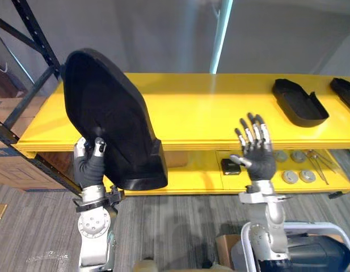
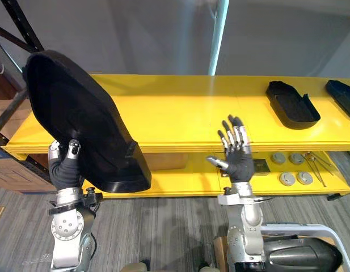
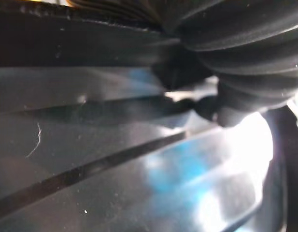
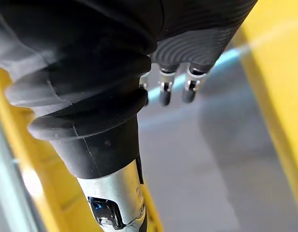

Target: Walk over and take plastic housings, then place them on the shelf

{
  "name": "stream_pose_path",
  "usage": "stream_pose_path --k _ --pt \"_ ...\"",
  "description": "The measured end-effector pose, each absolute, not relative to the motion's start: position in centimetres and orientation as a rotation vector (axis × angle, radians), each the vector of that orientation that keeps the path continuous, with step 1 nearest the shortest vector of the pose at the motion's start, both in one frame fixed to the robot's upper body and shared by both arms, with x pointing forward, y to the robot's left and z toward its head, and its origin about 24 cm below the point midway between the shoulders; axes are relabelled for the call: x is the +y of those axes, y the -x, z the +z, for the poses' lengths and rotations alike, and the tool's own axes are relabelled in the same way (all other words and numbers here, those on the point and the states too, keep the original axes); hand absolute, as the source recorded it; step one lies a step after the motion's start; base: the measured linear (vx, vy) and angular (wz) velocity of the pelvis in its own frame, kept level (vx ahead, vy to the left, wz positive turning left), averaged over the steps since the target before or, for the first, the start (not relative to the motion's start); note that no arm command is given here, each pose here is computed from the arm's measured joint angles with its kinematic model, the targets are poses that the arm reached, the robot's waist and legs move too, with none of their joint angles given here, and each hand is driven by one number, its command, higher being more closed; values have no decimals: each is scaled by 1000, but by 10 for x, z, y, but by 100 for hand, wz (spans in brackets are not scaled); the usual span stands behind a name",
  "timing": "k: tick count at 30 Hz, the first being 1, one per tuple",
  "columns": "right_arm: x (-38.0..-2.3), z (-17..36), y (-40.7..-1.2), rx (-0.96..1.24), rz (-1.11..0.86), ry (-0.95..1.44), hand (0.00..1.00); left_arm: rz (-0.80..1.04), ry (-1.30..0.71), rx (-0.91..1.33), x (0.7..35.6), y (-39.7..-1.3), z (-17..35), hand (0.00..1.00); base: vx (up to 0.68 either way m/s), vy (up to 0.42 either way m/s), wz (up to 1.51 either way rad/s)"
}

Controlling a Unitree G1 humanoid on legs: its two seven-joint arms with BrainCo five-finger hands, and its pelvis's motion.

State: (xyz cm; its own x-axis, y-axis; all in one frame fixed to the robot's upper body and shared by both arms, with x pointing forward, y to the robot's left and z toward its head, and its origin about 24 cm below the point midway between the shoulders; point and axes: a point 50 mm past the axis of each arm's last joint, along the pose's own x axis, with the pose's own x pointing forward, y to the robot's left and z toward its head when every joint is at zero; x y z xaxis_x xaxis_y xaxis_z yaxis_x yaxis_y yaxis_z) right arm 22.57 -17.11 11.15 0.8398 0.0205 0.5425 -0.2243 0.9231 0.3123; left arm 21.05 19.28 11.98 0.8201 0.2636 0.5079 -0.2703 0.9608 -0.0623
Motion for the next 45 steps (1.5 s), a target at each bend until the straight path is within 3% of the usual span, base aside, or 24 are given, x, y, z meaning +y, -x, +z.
stream_pose_path --k 8,17,21,27,33,41,45 --pt "-169 102 -212 -506 110 -414 0 271 -43 -469 187 -242 118 100 -23 40 -49" --pt "-141 99 -211 -465 368 -390 0 518 15 -387 201 -271 111 100 22 5 -13" --pt "-133 101 -219 -444 428 -385 0 676 30 -395 221 -284 118 100 -52 -11 6" --pt "-106 92 -215 -349 604 -385 0 893 -94 -389 287 -326 160 100 -72 -20 -1" --pt "-85 89 -209 -285 718 -431 0 927 -32 -319 308 -346 187 100 -7 9 -7" --pt "-59 111 -203 -336 877 -461 0 875 87 -167 301 -364 191 100 -46 -7 -6" --pt "-53 124 -200 -377 914 -456 0 837 186 -205 292 -375 219 100 -40 -22 -8"
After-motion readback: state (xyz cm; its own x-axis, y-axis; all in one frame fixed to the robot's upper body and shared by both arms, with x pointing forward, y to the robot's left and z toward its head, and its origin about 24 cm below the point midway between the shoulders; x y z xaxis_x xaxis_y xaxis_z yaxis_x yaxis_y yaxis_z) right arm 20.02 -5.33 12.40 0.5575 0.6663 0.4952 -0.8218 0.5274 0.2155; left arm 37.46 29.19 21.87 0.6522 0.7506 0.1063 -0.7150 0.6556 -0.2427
